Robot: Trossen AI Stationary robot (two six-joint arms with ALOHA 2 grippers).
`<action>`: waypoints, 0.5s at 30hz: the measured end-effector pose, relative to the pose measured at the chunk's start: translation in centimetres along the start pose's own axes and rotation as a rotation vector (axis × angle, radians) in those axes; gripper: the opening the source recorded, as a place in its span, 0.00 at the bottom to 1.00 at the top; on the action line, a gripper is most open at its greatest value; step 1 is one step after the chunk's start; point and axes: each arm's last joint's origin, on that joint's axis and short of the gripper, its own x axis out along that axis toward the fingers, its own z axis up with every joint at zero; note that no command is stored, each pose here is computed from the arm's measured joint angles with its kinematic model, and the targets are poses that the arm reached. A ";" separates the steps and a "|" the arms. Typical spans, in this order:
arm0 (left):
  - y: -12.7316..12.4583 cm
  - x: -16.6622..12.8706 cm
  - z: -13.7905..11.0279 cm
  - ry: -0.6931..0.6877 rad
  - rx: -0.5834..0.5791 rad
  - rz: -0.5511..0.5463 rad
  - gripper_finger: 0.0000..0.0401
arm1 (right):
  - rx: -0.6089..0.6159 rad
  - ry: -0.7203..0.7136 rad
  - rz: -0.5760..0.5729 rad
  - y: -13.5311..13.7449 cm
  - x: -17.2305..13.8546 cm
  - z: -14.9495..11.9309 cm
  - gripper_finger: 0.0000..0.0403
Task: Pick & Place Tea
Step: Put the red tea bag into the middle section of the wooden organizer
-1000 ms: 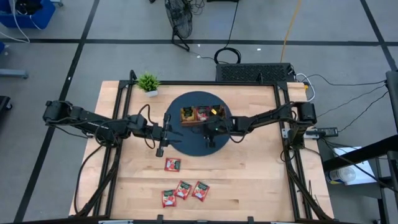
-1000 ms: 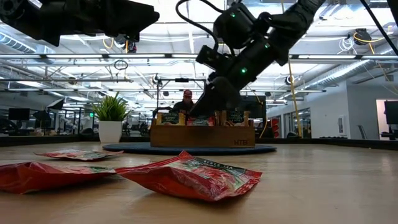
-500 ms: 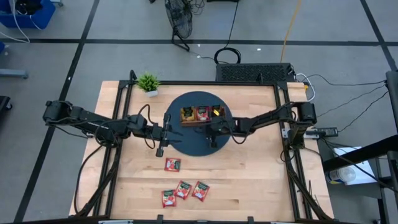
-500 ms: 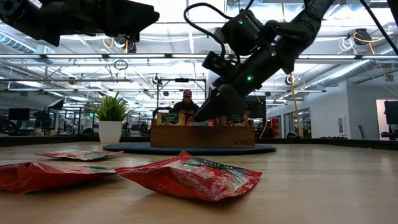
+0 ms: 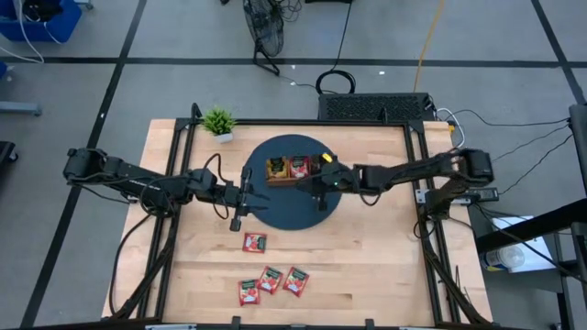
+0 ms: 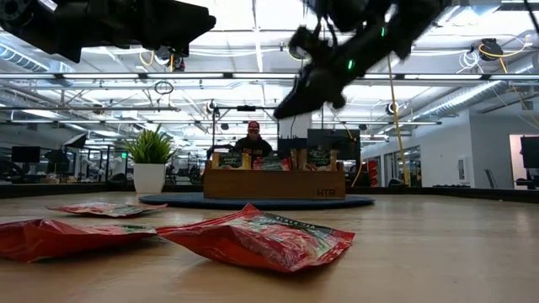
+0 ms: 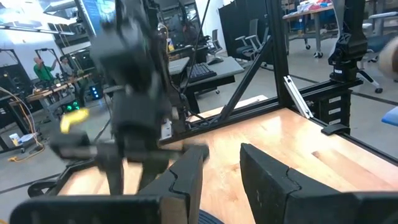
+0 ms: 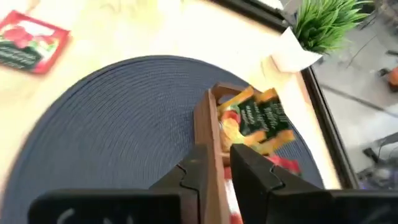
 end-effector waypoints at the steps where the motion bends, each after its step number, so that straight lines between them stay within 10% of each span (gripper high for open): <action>1: 0.0 0.0 0.0 0.000 0.000 0.000 0.28 | -0.006 0.027 0.011 -0.4 -0.6 0.8 0.13; 10: 0.0 0.0 0.0 0.000 0.002 0.002 0.28 | -0.084 0.375 0.199 -4.6 -0.6 8.0 0.01; 15: 0.0 0.0 0.0 0.001 0.001 0.006 0.28 | -0.068 0.505 0.249 -5.6 3.0 6.7 0.00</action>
